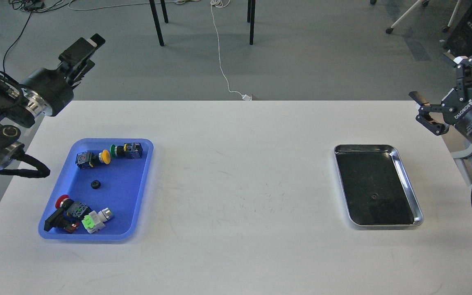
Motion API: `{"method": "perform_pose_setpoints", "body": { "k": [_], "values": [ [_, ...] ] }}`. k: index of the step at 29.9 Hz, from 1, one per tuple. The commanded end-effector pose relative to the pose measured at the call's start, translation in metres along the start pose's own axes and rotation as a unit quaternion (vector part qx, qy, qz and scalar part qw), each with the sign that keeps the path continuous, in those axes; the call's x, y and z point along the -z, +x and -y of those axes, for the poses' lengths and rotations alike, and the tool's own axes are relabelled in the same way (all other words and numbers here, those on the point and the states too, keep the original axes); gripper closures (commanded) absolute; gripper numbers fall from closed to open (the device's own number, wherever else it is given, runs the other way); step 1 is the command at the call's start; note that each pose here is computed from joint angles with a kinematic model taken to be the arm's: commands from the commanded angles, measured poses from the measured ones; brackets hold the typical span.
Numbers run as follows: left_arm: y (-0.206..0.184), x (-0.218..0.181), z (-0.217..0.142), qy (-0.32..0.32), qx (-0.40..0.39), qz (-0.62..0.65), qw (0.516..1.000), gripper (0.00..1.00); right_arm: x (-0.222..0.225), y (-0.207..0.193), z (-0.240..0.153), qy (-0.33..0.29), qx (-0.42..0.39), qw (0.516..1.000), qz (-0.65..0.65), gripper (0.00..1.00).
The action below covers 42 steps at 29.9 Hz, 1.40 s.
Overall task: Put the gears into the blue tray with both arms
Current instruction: 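Withdraw the left hand and move the right gripper to the silver tray, then grasp another small black part in the silver tray with the right gripper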
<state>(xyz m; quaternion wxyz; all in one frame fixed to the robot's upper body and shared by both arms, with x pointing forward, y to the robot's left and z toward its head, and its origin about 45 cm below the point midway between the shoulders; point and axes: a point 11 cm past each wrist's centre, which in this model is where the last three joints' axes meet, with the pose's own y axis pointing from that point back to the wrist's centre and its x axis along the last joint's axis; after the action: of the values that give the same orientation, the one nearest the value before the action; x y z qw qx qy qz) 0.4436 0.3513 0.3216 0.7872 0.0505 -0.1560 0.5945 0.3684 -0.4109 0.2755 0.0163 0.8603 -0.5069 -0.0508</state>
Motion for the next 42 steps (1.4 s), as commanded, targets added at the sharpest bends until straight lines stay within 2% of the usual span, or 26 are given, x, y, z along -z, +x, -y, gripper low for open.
{"method": "perform_pose_setpoints", "body": {
  "k": [1,4,6,10,13,18,21,25,31,33,37,42],
  "values": [
    [0.002,-0.01,0.011,-0.024,-0.037,-0.123,0.991,0.02,0.016,-0.01,0.004,-0.016,0.038,0.996,-0.075,0.02],
    [0.002,-0.003,0.011,-0.021,-0.053,-0.16,0.985,0.02,0.028,-0.021,0.011,-0.03,0.074,0.987,-0.137,0.02],
    [0.005,0.003,0.009,-0.015,-0.062,-0.175,0.982,0.02,0.027,-0.033,0.014,-0.06,0.112,0.97,-0.205,0.02],
    [0.012,0.006,0.007,-0.016,-0.073,-0.243,0.967,0.02,0.015,-0.06,0.03,-0.133,0.208,0.907,-0.342,0.02],
    [0.022,0.002,0.007,-0.035,-0.067,-0.298,0.951,0.02,-0.004,-0.078,0.041,-0.197,0.284,0.836,-0.426,0.02],
    [0.029,-0.006,0.009,-0.055,-0.056,-0.331,0.94,0.02,-0.003,-0.097,0.06,-0.245,0.36,0.729,-0.528,0.02],
    [0.025,-0.004,0.011,-0.051,-0.055,-0.335,0.939,0.02,-0.011,-0.101,0.065,-0.278,0.403,0.645,-0.586,0.02],
    [0.026,-0.004,0.011,-0.054,-0.055,-0.337,0.938,0.02,-0.027,-0.087,0.067,-0.323,0.43,0.548,-0.64,0.04],
    [0.03,-0.009,0.012,-0.063,-0.057,-0.342,0.936,0.02,-0.059,-0.052,0.052,-0.369,0.472,0.425,-0.679,0.14],
    [0.03,-0.008,0.011,-0.063,-0.059,-0.342,0.936,0.02,-0.067,-0.041,0.045,-0.377,0.473,0.41,-0.683,0.18],
    [0.03,-0.006,0.011,-0.061,-0.06,-0.342,0.936,0.02,-0.086,-0.041,0.034,-0.378,0.484,0.418,-0.67,0.25],
    [0.03,-0.006,0.01,-0.061,-0.059,-0.342,0.936,0.02,-0.1,-0.05,0.031,-0.367,0.482,0.464,-0.647,0.29]
  ]
}}
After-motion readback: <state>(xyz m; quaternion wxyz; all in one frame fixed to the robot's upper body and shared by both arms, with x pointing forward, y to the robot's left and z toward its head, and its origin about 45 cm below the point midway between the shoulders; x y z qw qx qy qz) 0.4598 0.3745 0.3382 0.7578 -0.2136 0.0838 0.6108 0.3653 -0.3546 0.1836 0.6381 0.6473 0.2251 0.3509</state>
